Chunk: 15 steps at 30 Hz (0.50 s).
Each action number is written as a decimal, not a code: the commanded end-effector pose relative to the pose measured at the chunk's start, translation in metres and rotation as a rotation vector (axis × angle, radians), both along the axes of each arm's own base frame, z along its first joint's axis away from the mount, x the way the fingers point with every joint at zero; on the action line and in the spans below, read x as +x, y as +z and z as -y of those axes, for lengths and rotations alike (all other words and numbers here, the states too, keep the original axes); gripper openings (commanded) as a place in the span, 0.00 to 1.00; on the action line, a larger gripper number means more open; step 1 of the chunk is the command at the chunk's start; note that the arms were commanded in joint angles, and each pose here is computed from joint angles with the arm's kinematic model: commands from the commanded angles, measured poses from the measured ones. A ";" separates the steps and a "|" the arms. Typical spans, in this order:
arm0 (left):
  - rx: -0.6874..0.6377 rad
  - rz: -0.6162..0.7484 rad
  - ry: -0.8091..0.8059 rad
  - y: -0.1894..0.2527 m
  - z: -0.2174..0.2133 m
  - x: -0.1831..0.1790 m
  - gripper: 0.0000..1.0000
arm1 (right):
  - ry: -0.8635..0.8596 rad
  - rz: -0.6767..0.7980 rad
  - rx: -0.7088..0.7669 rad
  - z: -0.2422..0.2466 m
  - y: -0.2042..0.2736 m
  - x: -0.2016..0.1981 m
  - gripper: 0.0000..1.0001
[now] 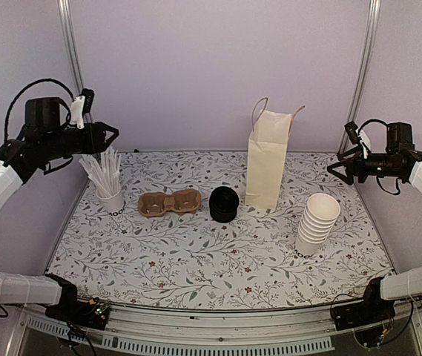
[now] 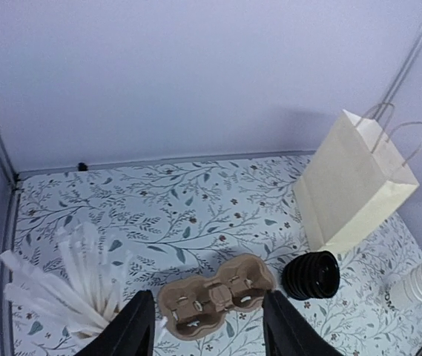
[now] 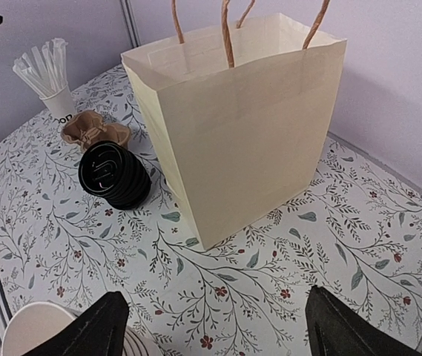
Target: Pack the takeout coffee
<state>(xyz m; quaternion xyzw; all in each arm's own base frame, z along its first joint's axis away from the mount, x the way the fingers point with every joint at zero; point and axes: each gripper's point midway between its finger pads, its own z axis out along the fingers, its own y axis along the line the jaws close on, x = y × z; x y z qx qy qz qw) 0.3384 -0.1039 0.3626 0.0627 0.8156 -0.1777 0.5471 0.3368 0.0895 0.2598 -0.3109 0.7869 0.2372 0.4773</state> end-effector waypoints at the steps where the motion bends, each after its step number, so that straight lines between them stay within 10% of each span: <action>1: 0.060 0.069 -0.269 -0.006 0.080 -0.008 0.53 | 0.010 0.013 -0.093 0.006 0.015 -0.004 0.83; 15: 0.026 0.073 -0.821 -0.069 0.290 -0.065 0.66 | 0.403 0.032 -0.400 -0.035 0.019 -0.078 0.57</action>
